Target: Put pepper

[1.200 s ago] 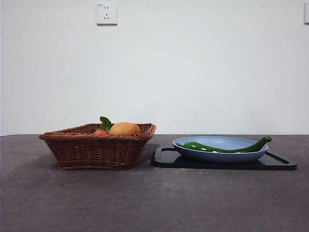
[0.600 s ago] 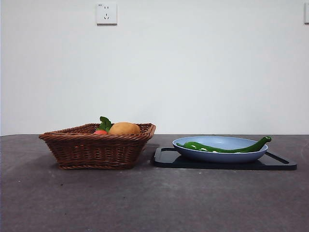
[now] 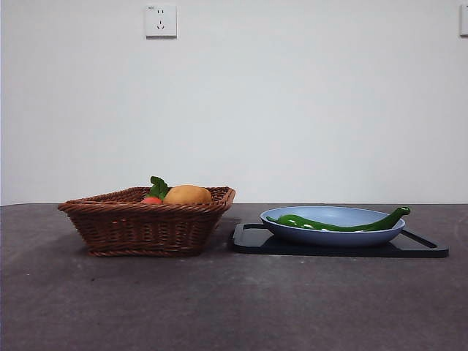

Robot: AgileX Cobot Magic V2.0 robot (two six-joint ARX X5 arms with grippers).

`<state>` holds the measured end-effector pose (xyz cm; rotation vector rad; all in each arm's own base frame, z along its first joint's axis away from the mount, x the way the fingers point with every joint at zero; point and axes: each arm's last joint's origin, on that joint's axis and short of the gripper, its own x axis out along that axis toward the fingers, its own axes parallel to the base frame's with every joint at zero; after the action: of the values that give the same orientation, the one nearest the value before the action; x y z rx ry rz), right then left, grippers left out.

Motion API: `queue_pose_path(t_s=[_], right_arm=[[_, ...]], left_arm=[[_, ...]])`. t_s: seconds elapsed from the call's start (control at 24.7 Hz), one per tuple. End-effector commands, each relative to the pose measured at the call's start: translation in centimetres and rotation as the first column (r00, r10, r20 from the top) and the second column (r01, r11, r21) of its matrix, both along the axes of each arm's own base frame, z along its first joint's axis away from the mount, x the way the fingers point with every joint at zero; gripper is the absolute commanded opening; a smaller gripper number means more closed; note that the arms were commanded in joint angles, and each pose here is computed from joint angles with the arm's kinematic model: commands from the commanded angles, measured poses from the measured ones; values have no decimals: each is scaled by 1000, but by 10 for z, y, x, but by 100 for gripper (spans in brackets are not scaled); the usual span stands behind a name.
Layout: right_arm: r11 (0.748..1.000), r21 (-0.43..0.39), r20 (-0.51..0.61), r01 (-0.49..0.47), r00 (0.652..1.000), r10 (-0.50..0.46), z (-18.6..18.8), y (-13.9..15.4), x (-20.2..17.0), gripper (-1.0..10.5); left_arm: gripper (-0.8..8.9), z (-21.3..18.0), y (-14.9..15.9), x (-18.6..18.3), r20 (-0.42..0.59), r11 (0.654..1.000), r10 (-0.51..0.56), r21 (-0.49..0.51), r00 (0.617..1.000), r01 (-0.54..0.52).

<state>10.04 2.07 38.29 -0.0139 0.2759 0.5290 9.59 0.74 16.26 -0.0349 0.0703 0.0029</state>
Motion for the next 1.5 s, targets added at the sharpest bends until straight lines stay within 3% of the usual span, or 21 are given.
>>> queue_pose_path(t_s=[0.04, 0.16, 0.41, 0.57, 1.09, 1.5], right_arm=[[996, 28, 135, 82, 987, -85, -36, -4, -1, 11], [982, 62, 233, 178, 954, -188, -95, -9, -5, 11], [949, 154, 220, 276, 927, -305, -163, -13, -6, 11], [948, 154, 189, 280, 933, -306, -191, -13, -7, 11], [945, 125, 44, 303, 950, -310, -232, -13, -6, 11], [942, 137, 38, 305, 949, -313, -232, -13, -6, 11]], left_arm=[[8, -1, 0, 0, 6, 1000, 4, -5, 1000, -4], [8, -1, 0, 0, 6, 1000, 4, -5, 1000, -4], [8, -1, 0, 0, 6, 1000, 4, -5, 1000, -4], [8, -1, 0, 0, 6, 1000, 4, -6, 1000, -4], [8, -1, 0, 0, 6, 1000, 4, -6, 1000, -4], [8, -1, 0, 0, 6, 1000, 4, -5, 1000, -4]])
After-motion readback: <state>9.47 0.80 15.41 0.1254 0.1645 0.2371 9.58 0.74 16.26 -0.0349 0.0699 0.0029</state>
